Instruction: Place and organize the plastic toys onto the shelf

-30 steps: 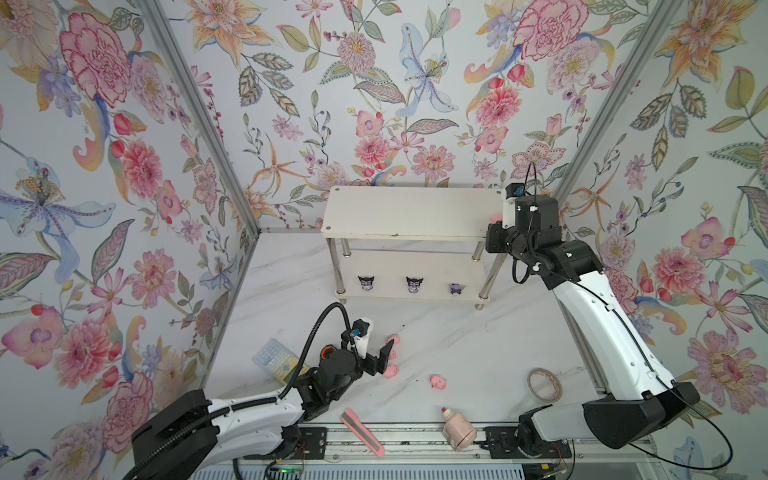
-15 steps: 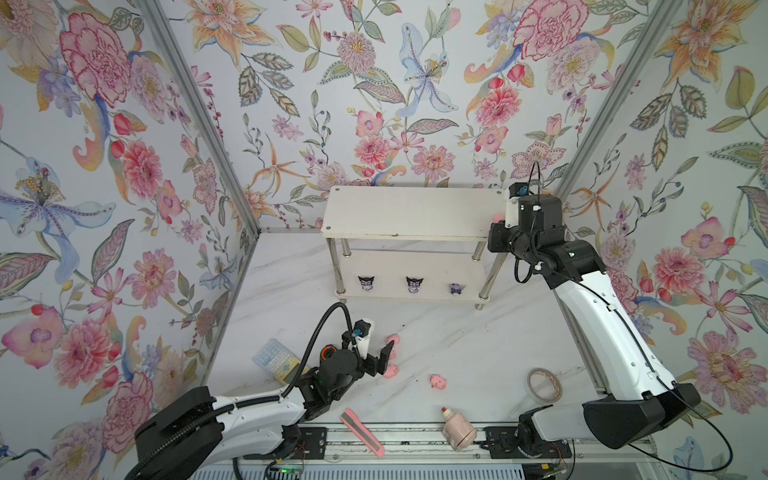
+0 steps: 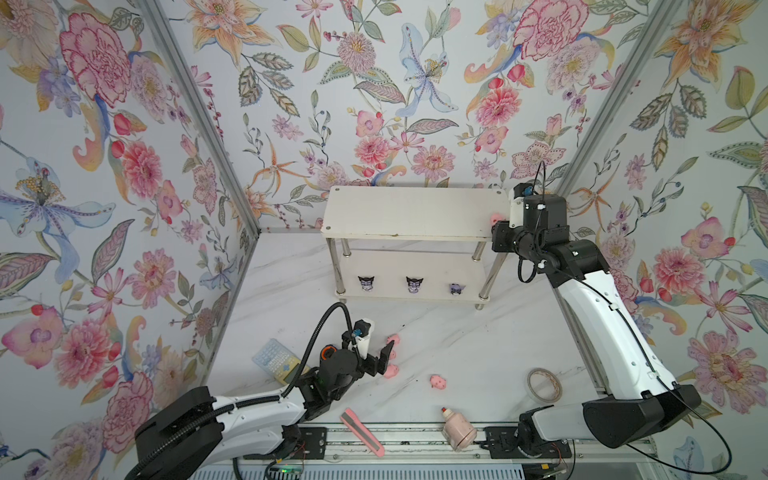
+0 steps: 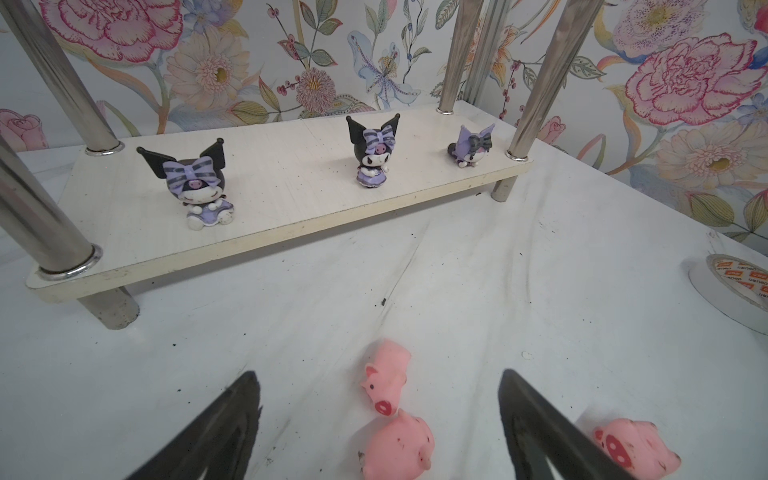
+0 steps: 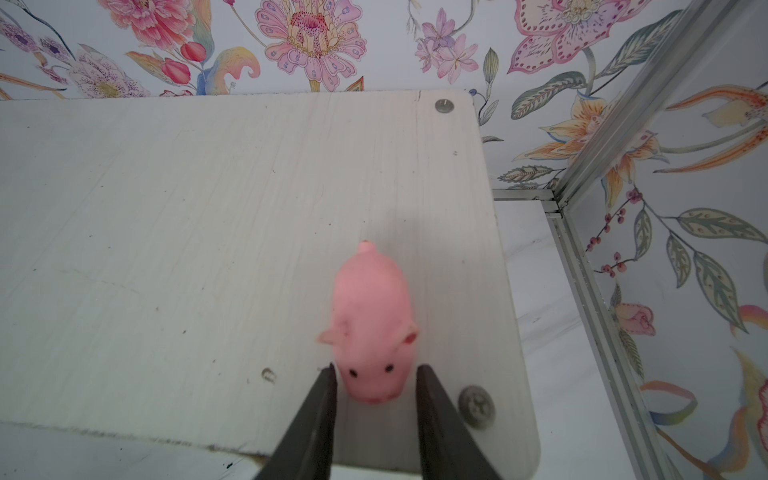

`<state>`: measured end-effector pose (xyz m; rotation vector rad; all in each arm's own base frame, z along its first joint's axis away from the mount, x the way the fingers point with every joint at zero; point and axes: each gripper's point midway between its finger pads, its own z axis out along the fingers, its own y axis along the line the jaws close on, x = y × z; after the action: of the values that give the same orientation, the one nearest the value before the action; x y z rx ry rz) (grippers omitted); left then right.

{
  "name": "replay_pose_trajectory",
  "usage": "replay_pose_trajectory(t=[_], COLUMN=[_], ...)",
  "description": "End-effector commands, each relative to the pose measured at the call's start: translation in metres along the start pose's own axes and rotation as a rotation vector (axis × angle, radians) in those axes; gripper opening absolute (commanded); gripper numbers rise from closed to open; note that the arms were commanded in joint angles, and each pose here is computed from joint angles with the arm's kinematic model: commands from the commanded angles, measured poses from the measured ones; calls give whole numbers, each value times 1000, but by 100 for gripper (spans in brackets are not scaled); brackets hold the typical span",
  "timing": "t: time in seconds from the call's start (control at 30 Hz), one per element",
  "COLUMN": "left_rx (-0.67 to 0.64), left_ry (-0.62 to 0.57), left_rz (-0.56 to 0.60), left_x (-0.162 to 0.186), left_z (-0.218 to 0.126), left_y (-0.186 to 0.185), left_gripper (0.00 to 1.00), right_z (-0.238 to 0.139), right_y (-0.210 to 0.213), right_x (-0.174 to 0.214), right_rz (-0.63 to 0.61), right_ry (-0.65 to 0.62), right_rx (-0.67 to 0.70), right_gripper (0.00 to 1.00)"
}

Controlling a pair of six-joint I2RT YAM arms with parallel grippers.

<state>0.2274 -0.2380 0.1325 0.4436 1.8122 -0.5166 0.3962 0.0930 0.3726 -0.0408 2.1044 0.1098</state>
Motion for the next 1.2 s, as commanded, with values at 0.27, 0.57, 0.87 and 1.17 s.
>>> replay_pose_trajectory(t=[0.27, 0.57, 0.87, 1.17], left_rx=[-6, -10, -18, -25], left_ry=[-21, -21, -19, -17], left_rz=[-18, -19, -13, -13], left_x=[-7, -7, -6, -6], left_z=[1, 1, 1, 2], left_y=[-1, -1, 1, 2], left_gripper=[90, 90, 91, 91], right_z=[-19, -7, 14, 24], right_y=[-9, 3, 7, -3], right_x=[-14, -22, -21, -16], right_rz=[23, 27, 26, 43], right_ry=[-33, -26, 5, 19], right_rx=[5, -50, -52, 14], right_gripper=[54, 64, 64, 52])
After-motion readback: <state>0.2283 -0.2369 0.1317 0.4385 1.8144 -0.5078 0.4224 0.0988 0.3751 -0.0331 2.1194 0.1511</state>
